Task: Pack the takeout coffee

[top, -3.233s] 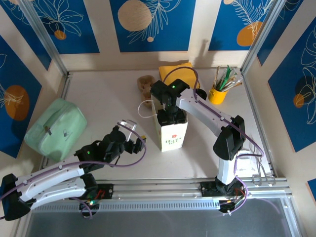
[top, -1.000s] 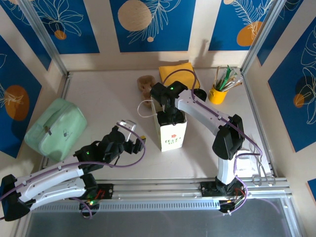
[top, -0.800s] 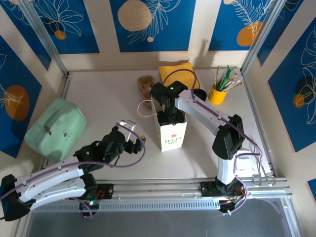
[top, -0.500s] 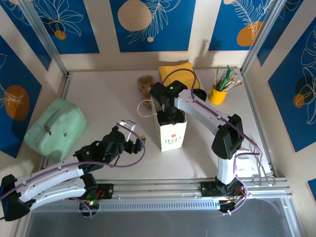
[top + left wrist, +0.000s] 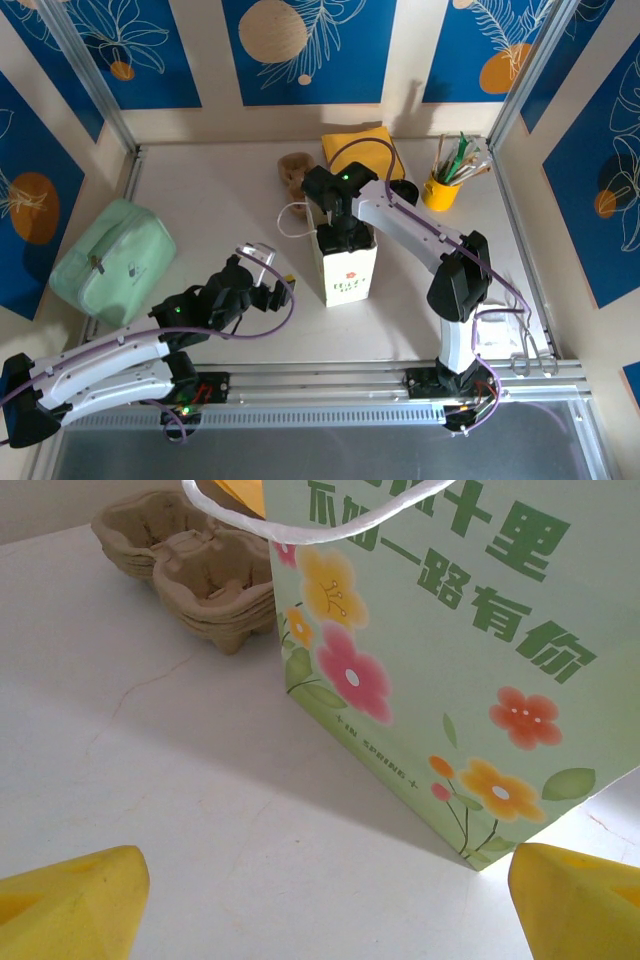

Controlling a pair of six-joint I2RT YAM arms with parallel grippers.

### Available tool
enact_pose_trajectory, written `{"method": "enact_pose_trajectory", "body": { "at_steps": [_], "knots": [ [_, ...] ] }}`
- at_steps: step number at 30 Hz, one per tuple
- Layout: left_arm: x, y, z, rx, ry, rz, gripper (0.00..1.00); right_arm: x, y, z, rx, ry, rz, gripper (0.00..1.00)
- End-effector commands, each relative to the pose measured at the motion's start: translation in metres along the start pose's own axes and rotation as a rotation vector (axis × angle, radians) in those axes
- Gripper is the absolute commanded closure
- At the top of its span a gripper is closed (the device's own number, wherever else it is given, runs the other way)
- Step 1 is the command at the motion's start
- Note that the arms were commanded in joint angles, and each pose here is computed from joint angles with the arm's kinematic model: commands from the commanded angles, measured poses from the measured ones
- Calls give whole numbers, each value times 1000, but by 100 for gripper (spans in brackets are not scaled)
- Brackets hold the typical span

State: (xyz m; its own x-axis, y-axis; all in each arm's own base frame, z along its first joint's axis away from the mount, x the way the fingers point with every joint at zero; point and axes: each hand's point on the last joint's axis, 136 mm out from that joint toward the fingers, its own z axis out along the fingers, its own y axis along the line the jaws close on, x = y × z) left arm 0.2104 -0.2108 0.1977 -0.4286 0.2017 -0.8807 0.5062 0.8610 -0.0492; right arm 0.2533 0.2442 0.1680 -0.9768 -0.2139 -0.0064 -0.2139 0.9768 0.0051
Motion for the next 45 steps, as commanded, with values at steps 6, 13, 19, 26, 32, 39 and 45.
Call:
{"method": "enact_pose_trajectory", "body": {
  "at_steps": [6, 13, 19, 26, 32, 39, 45],
  "knots": [
    [3, 5, -3, -20, 5, 8, 7, 10, 1, -15, -2, 6, -1, 39],
    [4, 7, -4, -26, 1, 4, 7, 14, 1, -20, -2, 10, 3, 39],
    [5, 6, -4, -26, 3, 9, 7, 16, 0, -23, -3, 7, 15, 39],
    [5, 7, -5, -28, 2, 6, 7, 19, 0, -22, -7, 16, 28, 39],
    [5, 7, -5, -25, -1, 2, 7, 21, 0, -15, -8, 35, 34, 39],
    [5, 7, -5, -24, 0, 3, 7, 24, 0, -6, -8, 67, 39, 39],
    [5, 7, -6, -23, -1, 1, 7, 23, 1, -2, -14, 74, 42, 39]
  ]
}}
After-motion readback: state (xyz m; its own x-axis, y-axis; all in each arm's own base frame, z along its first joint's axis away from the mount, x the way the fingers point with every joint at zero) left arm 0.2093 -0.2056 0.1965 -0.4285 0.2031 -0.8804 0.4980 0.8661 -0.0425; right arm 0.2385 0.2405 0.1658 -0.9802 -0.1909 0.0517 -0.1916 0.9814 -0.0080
